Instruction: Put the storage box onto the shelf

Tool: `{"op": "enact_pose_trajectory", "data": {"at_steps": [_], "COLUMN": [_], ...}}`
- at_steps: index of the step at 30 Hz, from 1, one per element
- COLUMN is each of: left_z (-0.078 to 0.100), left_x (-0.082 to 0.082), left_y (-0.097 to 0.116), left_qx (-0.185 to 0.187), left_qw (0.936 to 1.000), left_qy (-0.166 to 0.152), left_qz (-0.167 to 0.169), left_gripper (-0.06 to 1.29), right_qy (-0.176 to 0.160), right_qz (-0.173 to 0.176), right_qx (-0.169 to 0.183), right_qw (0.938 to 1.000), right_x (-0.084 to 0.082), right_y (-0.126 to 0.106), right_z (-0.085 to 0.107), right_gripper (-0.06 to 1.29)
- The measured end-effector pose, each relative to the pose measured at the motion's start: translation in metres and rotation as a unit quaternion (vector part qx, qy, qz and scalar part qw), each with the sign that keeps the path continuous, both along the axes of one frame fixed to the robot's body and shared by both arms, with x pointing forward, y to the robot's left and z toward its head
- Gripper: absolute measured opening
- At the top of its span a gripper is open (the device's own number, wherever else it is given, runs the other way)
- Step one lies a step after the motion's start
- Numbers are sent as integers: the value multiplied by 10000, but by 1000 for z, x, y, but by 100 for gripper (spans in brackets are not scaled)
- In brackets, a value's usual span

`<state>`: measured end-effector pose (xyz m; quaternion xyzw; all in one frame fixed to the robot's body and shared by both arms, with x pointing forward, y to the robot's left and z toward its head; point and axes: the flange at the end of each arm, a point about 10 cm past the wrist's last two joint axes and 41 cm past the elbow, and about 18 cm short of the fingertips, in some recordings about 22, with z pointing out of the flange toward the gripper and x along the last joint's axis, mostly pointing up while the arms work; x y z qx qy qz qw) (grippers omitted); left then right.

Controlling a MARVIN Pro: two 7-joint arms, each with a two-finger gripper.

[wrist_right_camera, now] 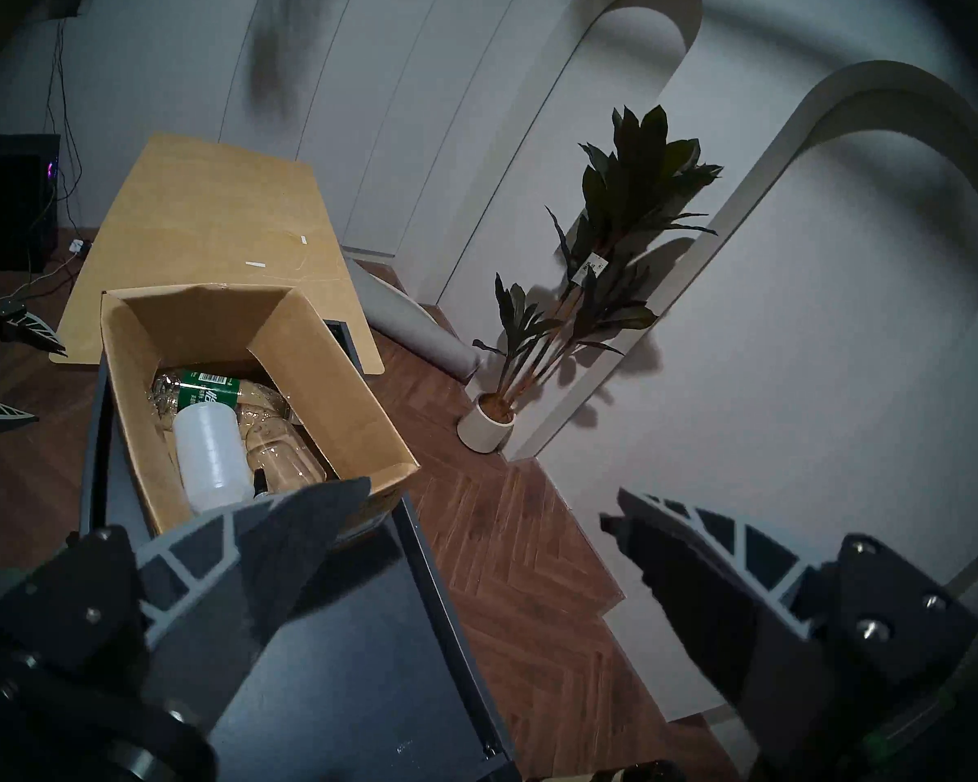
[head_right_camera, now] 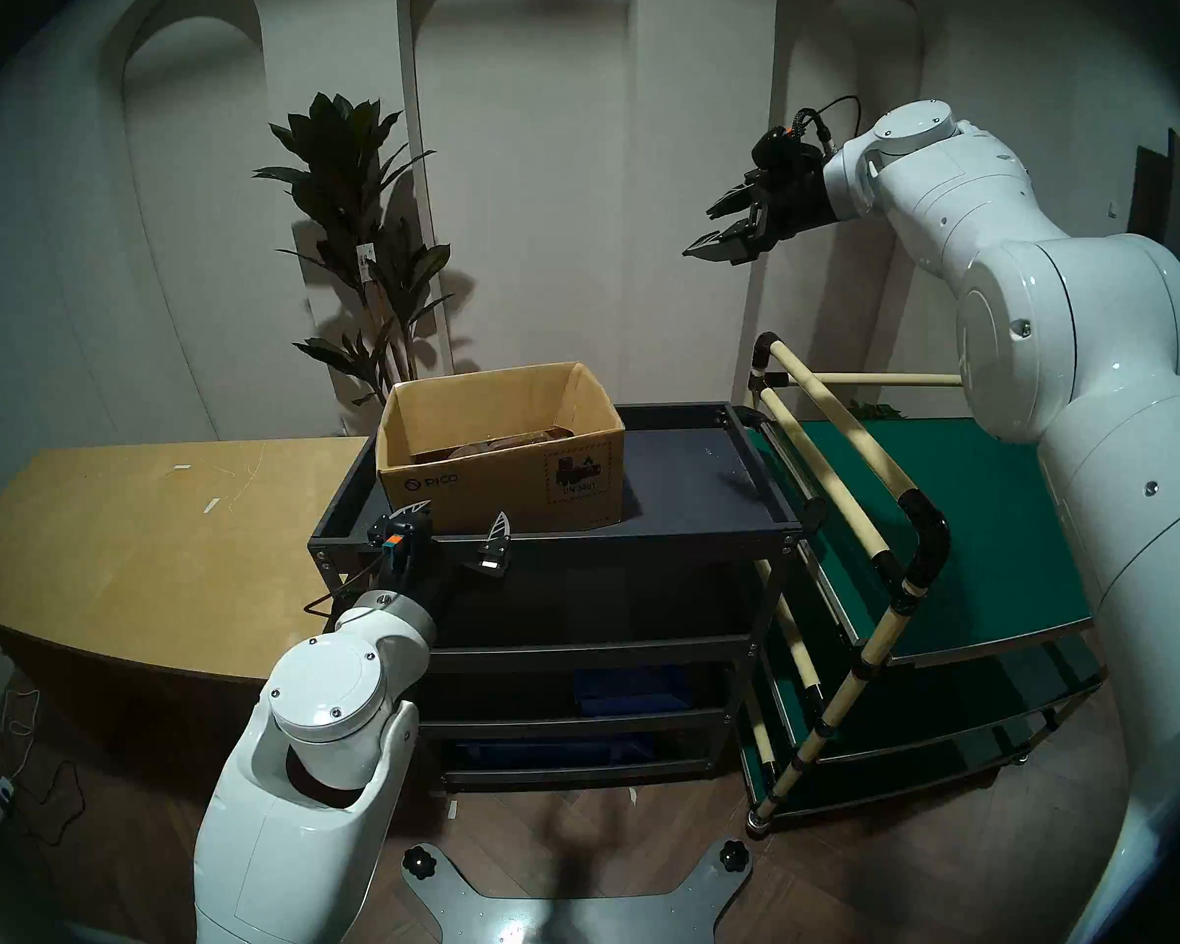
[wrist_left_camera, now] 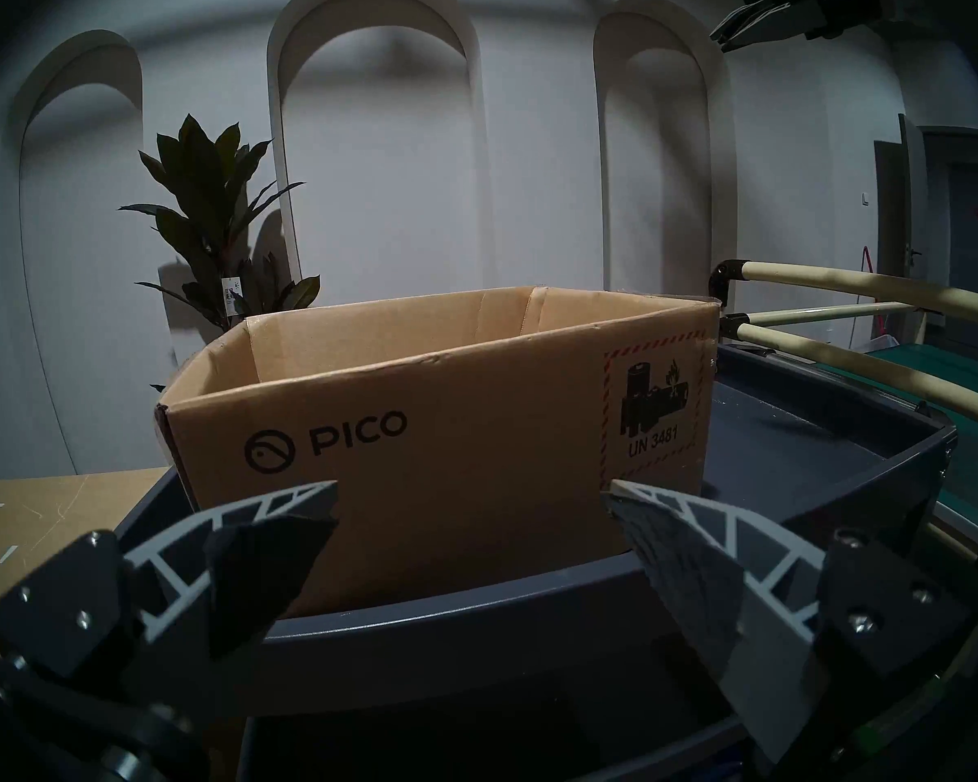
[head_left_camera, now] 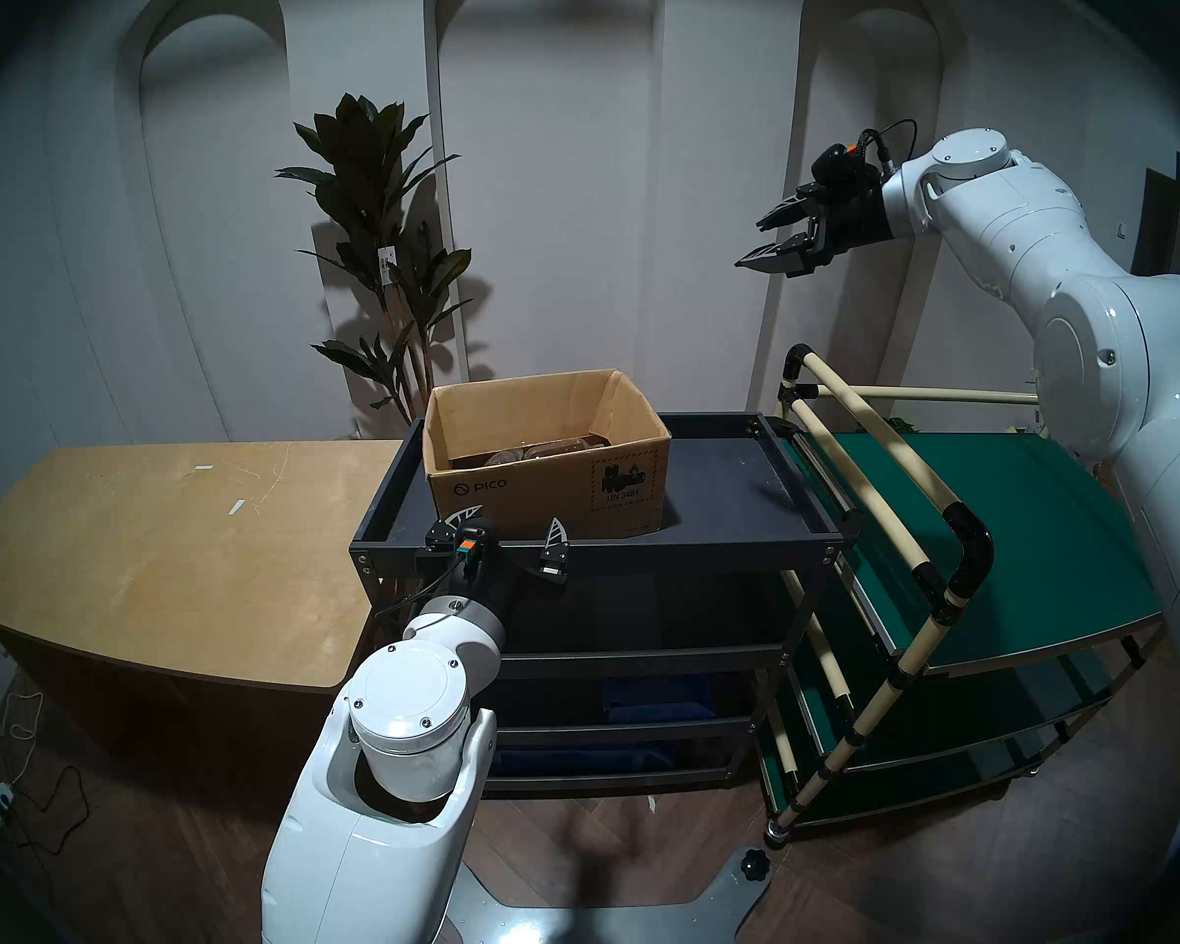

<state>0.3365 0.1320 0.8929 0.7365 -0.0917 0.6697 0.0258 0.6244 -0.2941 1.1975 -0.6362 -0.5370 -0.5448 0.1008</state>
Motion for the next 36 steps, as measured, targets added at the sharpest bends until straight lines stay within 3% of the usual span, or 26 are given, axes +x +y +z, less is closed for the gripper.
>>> {"op": "enact_pose_trajectory", "data": {"at_steps": [12,19,28,36], "left_z": [-1,-3,-6,-7], "left_x": [0,0,1,1], "left_y": [0,0,0,0], "left_qx": [5,10,19,23], "left_qw": [10000,10000,10000,10000], "left_qy": [17,37,69,85], "left_qz": [1,2,3,4], "left_gripper": [128,128,128,128], "right_qy": [-99,-232,-242,-176], "right_qz": [260,160,-97,-153], "right_qx": [143,280,480,611], "right_qw": [9995,9992,9985,9979], "right_x": [7,8,9,9], "right_y": [24,12,-13,-17], "right_z": [-22,-34,-71,-104], "right_gripper": [125,125,125,125]}}
